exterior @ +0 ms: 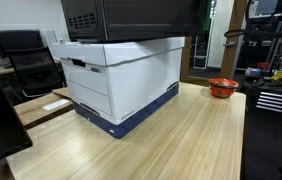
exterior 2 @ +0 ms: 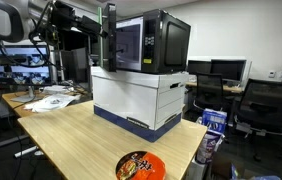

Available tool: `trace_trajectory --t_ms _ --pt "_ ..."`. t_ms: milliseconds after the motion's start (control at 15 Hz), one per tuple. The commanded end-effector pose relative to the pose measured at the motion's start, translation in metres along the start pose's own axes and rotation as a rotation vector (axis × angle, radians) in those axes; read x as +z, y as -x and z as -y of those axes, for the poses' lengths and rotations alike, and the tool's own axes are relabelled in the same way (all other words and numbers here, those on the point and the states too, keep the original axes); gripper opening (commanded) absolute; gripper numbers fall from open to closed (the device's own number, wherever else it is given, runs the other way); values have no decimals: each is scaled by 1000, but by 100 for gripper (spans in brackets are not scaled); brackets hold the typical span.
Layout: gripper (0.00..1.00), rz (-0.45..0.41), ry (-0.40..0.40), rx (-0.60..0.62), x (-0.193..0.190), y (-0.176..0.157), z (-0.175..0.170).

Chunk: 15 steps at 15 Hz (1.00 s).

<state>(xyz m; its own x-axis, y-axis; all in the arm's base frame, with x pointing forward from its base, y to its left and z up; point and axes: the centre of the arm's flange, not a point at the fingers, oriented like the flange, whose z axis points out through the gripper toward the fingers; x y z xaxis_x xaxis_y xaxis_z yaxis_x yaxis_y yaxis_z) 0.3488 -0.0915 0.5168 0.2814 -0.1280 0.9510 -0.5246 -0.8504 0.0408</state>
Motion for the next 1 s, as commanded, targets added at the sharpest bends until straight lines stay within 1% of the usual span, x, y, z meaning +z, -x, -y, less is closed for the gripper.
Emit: trace_trajectory --t_ms 0,67,133,333,600,733,800,933 --pt "3 -11 -17 6 -49 0 37" --pt "15 -12 -12 13 -52 0 38" --pt "35 -5 -10 14 -55 0 40" --pt "53 27 -4 5 -59 -2 45" --pt "82 77 -2 -21 -62 -11 50" --pt "95 95 -12 -20 -66 -16 54" --pt "100 98 -19 -15 -68 -18 56" --pt "100 91 -16 -25 -74 -22 60"
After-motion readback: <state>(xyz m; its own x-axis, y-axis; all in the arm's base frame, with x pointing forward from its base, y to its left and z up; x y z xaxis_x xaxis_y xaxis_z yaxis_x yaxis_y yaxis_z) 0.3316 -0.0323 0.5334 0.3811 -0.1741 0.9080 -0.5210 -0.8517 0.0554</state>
